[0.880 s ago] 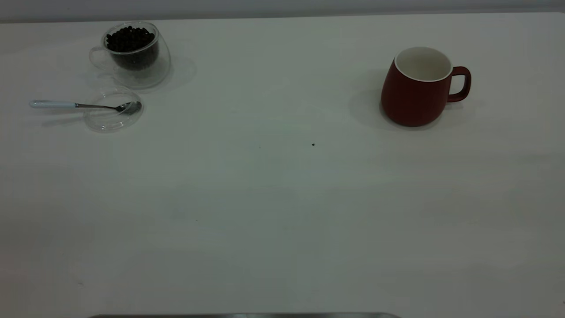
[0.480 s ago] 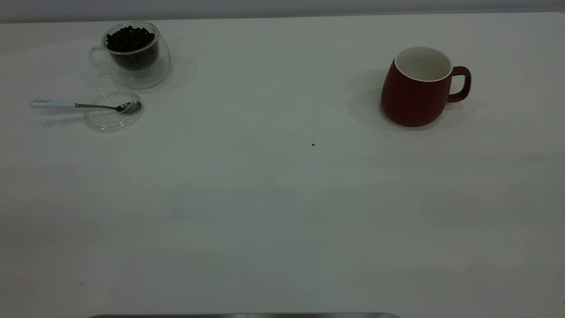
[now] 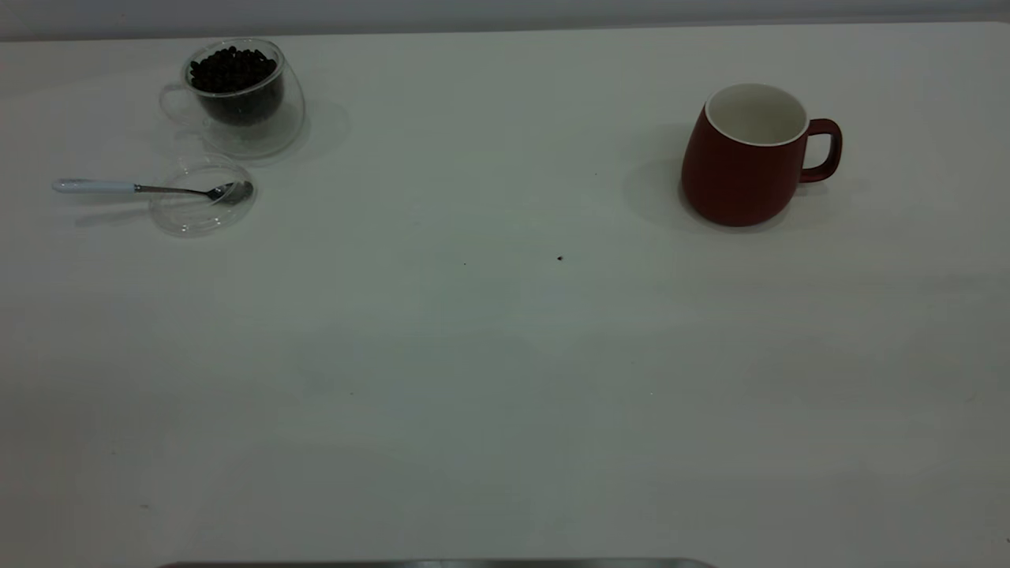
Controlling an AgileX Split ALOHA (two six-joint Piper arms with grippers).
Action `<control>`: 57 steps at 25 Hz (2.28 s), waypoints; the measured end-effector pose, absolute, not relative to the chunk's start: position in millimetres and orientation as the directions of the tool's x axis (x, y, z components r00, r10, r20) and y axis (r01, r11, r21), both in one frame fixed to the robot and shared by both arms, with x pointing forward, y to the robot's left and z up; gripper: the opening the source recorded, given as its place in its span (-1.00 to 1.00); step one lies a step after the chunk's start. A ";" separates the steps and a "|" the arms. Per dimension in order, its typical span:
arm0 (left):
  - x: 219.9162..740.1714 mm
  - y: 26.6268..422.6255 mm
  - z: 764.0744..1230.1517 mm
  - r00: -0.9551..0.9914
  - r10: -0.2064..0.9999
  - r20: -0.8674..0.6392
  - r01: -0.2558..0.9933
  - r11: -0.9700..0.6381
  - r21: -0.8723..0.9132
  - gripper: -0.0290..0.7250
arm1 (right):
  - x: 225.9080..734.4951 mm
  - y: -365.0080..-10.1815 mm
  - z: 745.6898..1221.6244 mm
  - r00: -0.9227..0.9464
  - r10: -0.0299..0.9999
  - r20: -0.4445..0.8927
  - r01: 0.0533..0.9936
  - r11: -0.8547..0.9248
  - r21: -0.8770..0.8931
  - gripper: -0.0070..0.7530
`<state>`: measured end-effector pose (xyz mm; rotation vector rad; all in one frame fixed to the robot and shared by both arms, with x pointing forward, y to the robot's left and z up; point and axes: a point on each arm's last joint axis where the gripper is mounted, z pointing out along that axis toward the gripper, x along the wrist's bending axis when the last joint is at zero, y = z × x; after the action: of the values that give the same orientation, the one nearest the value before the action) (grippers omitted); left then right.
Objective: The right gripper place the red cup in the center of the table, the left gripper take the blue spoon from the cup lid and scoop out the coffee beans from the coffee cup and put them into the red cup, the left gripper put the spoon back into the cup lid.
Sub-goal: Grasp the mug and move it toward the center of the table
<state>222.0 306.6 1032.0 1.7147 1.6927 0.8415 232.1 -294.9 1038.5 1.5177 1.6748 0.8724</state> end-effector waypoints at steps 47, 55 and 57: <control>222.0 306.6 1032.0 -0.005 0.999 0.037 0.633 -0.026 0.774 0.59 | 432.2 -308.0 1058.4 -0.286 0.929 -0.233 0.832 0.362 0.421 0.73; 222.0 306.6 1032.0 -0.005 0.999 0.037 0.633 -0.026 0.774 0.59 | 495.0 -305.3 1009.0 -0.510 0.829 -0.229 0.776 0.558 0.293 0.84; 222.0 306.6 1032.0 -0.005 0.999 0.037 0.633 -0.026 0.774 0.59 | 509.3 -302.6 995.6 -0.555 0.806 -0.204 0.760 0.591 0.270 0.84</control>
<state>222.0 306.6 1032.0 1.7147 1.6927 0.8415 509.3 -302.6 995.6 1.2774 2.5177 0.2163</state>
